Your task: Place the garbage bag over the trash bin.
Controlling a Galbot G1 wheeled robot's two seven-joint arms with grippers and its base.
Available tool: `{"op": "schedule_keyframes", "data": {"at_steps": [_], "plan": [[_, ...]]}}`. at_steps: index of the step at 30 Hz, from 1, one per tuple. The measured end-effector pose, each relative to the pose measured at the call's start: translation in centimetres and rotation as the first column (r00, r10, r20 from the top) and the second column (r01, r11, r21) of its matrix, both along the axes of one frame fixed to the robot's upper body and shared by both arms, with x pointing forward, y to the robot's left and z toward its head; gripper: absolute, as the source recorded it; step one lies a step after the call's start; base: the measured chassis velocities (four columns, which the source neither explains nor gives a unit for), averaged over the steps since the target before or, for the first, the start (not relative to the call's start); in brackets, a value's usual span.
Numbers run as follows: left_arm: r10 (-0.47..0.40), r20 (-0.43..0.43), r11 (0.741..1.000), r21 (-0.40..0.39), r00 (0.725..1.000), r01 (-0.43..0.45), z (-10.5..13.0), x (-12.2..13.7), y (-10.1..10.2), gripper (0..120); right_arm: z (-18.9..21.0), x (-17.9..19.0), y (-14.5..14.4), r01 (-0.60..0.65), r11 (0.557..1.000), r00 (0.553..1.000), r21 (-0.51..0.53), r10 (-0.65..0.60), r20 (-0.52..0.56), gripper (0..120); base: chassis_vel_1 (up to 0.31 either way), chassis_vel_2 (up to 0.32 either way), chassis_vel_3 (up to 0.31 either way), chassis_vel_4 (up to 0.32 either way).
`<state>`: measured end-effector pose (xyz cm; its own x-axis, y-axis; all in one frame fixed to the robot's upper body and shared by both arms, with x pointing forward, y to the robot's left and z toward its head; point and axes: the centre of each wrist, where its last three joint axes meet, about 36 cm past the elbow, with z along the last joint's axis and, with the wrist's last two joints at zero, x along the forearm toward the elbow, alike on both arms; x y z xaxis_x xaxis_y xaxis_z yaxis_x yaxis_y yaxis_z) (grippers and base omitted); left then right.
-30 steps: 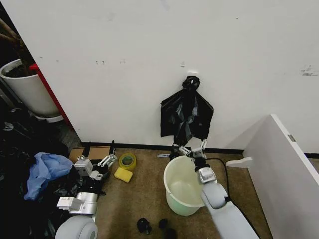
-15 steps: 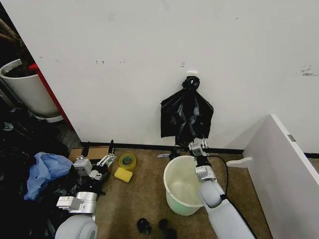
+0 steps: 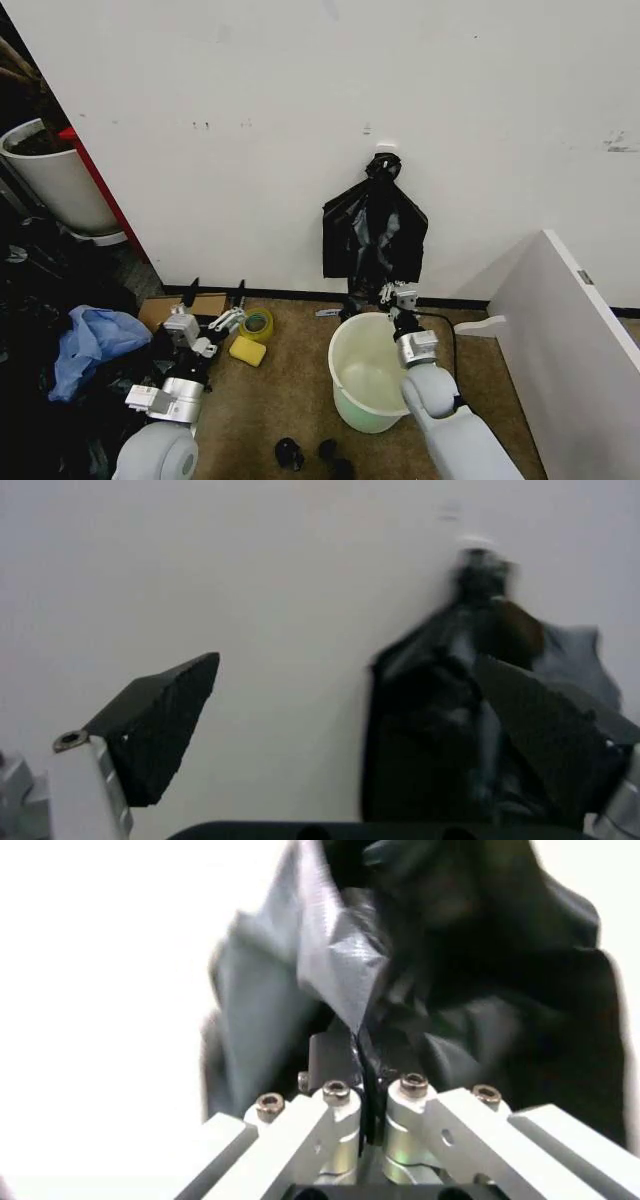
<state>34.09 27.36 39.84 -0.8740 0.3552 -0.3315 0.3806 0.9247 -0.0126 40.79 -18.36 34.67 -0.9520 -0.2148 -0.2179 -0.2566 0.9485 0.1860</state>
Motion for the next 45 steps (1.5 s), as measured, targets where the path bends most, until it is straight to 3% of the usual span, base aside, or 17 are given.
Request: {"op": "schedule_keyframes", "data": {"at_steps": [4,7,10,14,15,21,23,26,30,31,33,34,35,37,40,43,45], "plan": [[-0.092,0.054,0.988,0.127,0.994,0.085,0.3,5.3,1.7,100,0.9,-0.7,0.0,-0.048,0.995,0.999,0.085,0.047,0.015,0,0.0,0.0,0.0,0.0],[-0.198,0.083,0.959,0.224,0.977,0.176,0.4,9.9,1.1,100,1.0,-0.6,0.0,-0.087,0.99,0.996,0.114,0.082,0.044,0,0.0,0.0,0.0,0.0],[-0.255,0.084,0.937,0.267,0.963,0.225,0.3,11.6,0.4,100,1.0,-0.7,0.0,-0.099,0.987,0.994,0.125,0.093,0.053,0,0.0,0.0,0.0,0.0],[-0.407,0.062,0.84,0.418,0.911,0.347,-0.2,16.3,-2.5,100,0.7,-0.7,0.2,-0.121,0.983,0.991,0.136,0.113,0.068,0,0.0,0.0,0.0,0.0],[-0.407,0.062,0.84,0.418,0.911,0.347,-0.2,16.3,-2.5,100,0.7,-0.7,0.2,-0.121,0.983,0.991,0.136,0.113,0.068,0,0.0,0.0,0.0,0.0],[-0.413,0.091,0.76,0.583,0.906,0.288,-0.1,20.8,-4.5,97,0.7,-0.4,0.2,-0.117,0.985,0.991,0.127,0.108,0.075,0,0.0,0.0,0.0,0.0],[-0.415,0.093,0.751,0.596,0.905,0.283,-0.1,21.0,-4.6,96,0.7,-0.4,0.2,-0.117,0.985,0.991,0.124,0.108,0.076,0,0.0,0.0,0.0,0.0],[-0.43,0.098,0.719,0.638,0.898,0.275,-0.2,21.8,-5.0,86,0.8,-0.4,0.1,-0.118,0.986,0.991,0.117,0.109,0.079,0,0.0,0.0,0.0,0.0],[-0.475,0.086,0.646,0.71,0.876,0.28,-0.6,22.8,-6.2,69,1.0,-0.3,0.1,-0.12,0.986,0.99,0.114,0.111,0.082,0,0.0,0.0,0.0,0.0],[-0.475,0.086,0.646,0.71,0.876,0.28,-0.6,22.8,-6.2,69,1.0,-0.3,0.1,-0.12,0.986,0.99,0.114,0.111,0.082,0,0.0,0.0,0.0,0.0],[-0.482,0.076,0.613,0.741,0.873,0.274,-0.8,23.3,-6.6,67,1.2,-0.3,0.2,-0.123,0.986,0.99,0.115,0.113,0.086,0,0.0,0.0,0.0,0.0],[-0.482,0.075,0.61,0.744,0.873,0.273,-0.8,23.3,-6.6,66,1.2,-0.3,0.2,-0.123,0.986,0.99,0.115,0.114,0.087,0,0.0,0.0,0.0,0.0],[-0.48,0.072,0.593,0.761,0.874,0.263,-0.9,23.6,-6.9,59,1.4,-0.4,0.2,-0.126,0.985,0.989,0.115,0.116,0.09,0,0.0,0.0,0.0,0.0],[-0.471,0.068,0.583,0.773,0.88,0.252,-1.2,23.8,-6.9,51,1.5,-0.5,0.2,-0.129,0.985,0.989,0.115,0.119,0.093,0,0.0,0.0,0.0,0.0],[-0.452,0.07,0.589,0.772,0.889,0.239,-1.4,23.8,-6.9,43,1.6,-0.5,0.2,-0.133,0.984,0.988,0.114,0.122,0.096,0,0.0,0.0,0.0,0.0],[-0.404,0.088,0.622,0.756,0.911,0.203,-1.7,23.6,-6.9,30,1.7,-0.6,0.2,-0.138,0.984,0.987,0.111,0.127,0.098,0,0.0,0.0,0.0,0.0],[-0.357,0.103,0.659,0.733,0.929,0.172,-2.0,23.4,-6.8,21,1.6,-0.6,0.0,-0.138,0.985,0.987,0.108,0.128,0.098,0,0.0,0.0,0.0,0.0]]}}
